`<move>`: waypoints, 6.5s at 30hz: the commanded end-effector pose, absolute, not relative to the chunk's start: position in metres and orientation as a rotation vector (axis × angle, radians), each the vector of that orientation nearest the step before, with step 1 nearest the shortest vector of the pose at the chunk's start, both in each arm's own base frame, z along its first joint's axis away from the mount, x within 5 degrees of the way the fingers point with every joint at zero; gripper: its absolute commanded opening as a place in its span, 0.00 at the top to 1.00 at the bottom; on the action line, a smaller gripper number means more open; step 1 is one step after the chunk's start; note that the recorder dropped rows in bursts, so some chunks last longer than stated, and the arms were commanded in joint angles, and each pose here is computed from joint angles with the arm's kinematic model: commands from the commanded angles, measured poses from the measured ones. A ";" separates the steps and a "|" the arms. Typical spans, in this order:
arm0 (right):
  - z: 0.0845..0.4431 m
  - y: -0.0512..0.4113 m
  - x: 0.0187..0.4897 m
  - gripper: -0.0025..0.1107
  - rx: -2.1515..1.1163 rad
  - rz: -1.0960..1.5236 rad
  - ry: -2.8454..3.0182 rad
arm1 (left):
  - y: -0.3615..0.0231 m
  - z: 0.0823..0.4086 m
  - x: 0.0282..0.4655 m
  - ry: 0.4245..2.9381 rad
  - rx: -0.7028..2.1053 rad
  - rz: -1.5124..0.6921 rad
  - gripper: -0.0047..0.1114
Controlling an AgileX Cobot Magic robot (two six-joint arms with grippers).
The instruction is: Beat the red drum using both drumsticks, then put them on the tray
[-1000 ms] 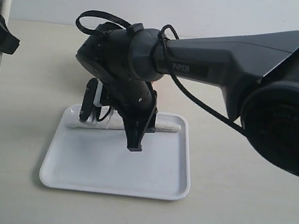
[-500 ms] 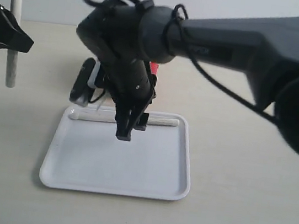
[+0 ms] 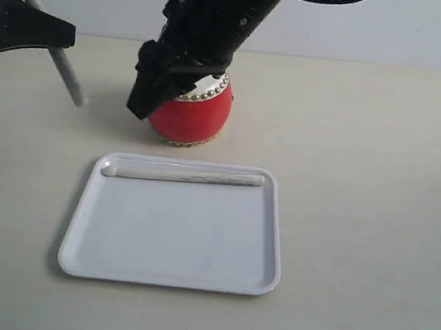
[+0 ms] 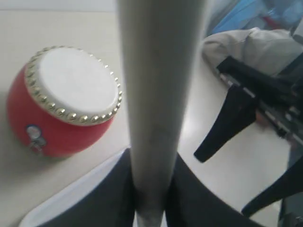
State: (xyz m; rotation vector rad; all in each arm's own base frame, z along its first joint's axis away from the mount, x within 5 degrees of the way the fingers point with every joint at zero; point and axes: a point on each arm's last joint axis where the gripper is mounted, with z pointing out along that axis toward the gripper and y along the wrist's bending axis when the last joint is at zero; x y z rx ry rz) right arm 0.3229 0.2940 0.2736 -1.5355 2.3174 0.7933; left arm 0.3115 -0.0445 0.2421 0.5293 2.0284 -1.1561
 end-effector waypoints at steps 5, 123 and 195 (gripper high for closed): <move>0.287 0.305 0.335 0.49 -1.333 0.874 2.146 | -0.043 0.216 0.333 1.931 0.305 -1.354 0.96; 0.130 0.271 0.266 0.63 -2.259 0.020 2.351 | -0.016 0.300 0.265 1.881 0.262 -0.541 0.96; 0.282 0.074 0.240 0.98 -0.033 0.277 1.852 | -0.021 0.299 0.103 1.600 0.039 -0.326 0.96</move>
